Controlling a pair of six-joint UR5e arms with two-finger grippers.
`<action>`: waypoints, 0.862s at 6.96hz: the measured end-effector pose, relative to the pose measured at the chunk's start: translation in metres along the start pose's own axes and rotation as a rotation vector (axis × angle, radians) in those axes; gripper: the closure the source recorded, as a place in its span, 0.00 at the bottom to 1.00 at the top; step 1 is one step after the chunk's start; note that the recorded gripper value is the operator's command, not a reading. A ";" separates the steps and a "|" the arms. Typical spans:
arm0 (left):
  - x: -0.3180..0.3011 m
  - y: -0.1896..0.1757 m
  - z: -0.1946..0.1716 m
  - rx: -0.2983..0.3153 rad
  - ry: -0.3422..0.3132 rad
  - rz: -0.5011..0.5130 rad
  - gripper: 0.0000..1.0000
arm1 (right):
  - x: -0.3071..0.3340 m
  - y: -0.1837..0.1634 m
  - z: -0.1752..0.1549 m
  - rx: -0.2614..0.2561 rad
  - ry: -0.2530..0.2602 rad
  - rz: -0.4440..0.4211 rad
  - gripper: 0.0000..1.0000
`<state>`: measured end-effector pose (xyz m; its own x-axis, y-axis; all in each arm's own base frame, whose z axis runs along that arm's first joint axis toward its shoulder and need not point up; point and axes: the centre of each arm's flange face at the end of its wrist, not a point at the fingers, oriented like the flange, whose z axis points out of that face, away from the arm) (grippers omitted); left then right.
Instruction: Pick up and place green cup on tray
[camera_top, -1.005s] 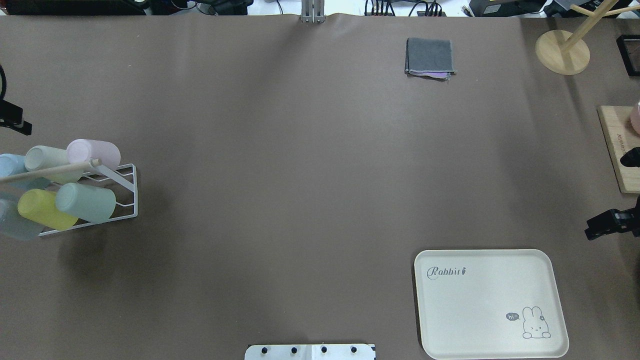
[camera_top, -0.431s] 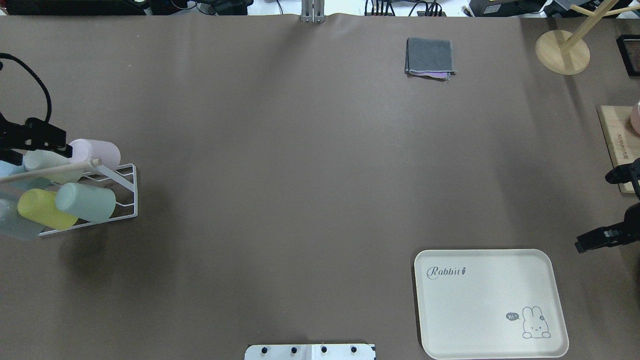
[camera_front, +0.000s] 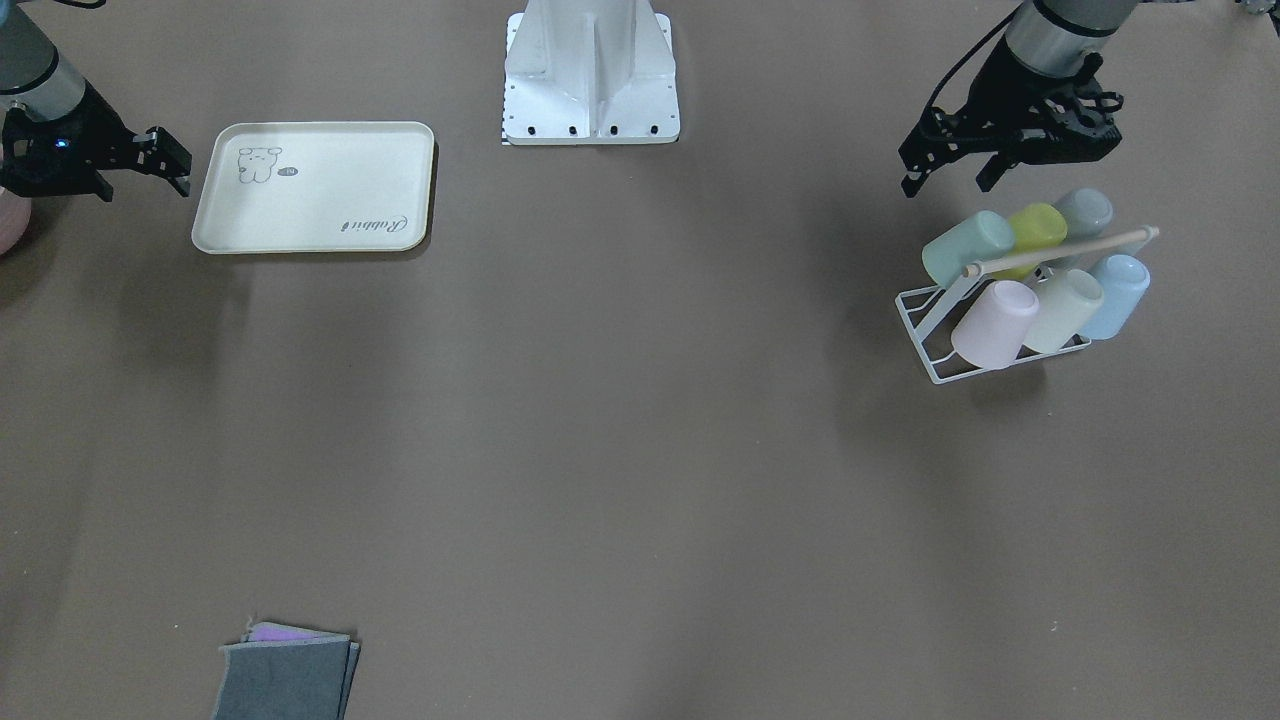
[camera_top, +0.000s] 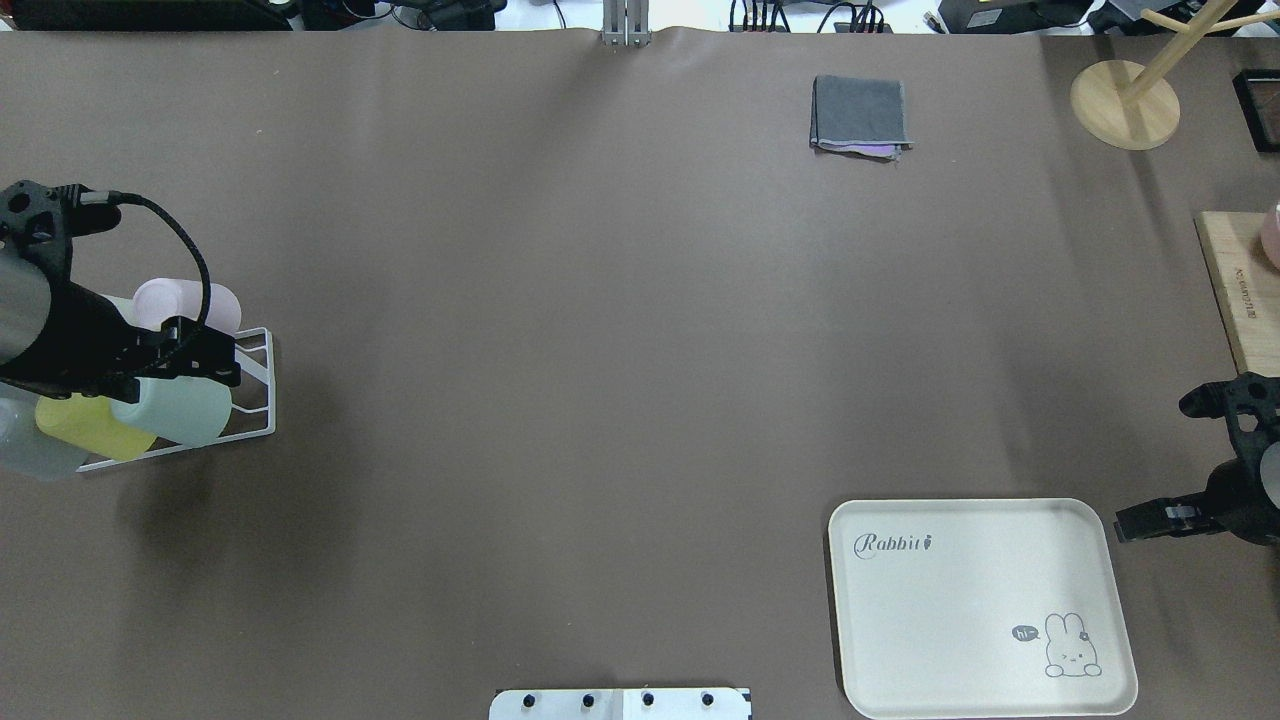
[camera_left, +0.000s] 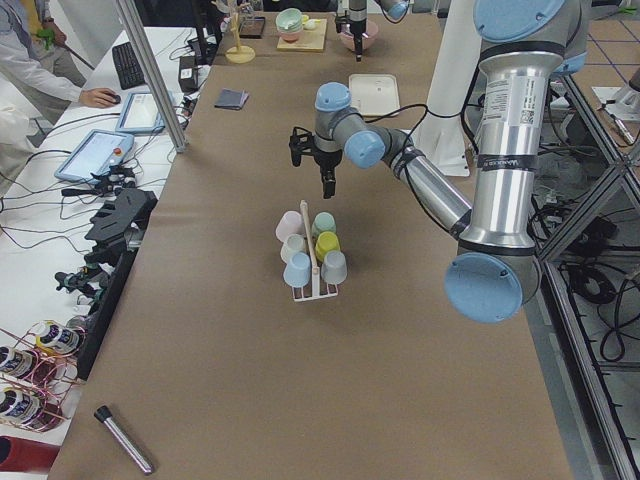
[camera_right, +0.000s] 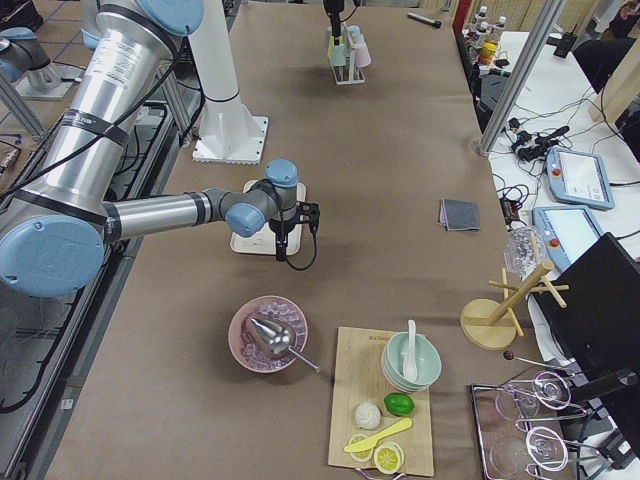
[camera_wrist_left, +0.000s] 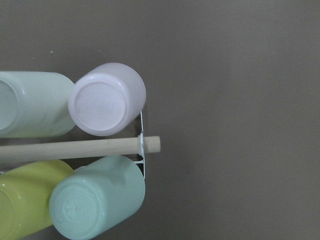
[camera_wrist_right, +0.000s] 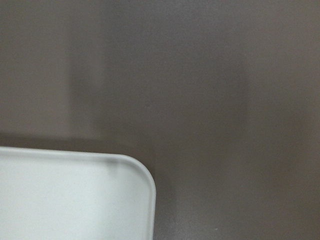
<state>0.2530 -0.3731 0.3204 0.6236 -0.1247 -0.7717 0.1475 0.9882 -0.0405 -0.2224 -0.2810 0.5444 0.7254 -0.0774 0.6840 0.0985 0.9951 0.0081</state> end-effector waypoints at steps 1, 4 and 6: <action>0.009 0.011 0.008 0.008 -0.013 0.021 0.02 | 0.003 0.002 0.011 -0.005 -0.001 -0.003 0.03; 0.032 0.047 0.033 0.033 -0.046 0.113 0.02 | 0.004 0.004 0.026 -0.027 -0.005 0.056 0.08; 0.049 0.078 0.045 0.041 -0.051 0.186 0.02 | -0.001 0.004 0.032 -0.039 -0.008 0.078 0.11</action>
<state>0.3292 -0.3061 0.3079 0.6812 0.0545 -0.7301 0.0563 0.9904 0.1265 -0.2444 -0.2745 0.5677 0.7267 0.0013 0.6869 0.0679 0.9950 -0.0738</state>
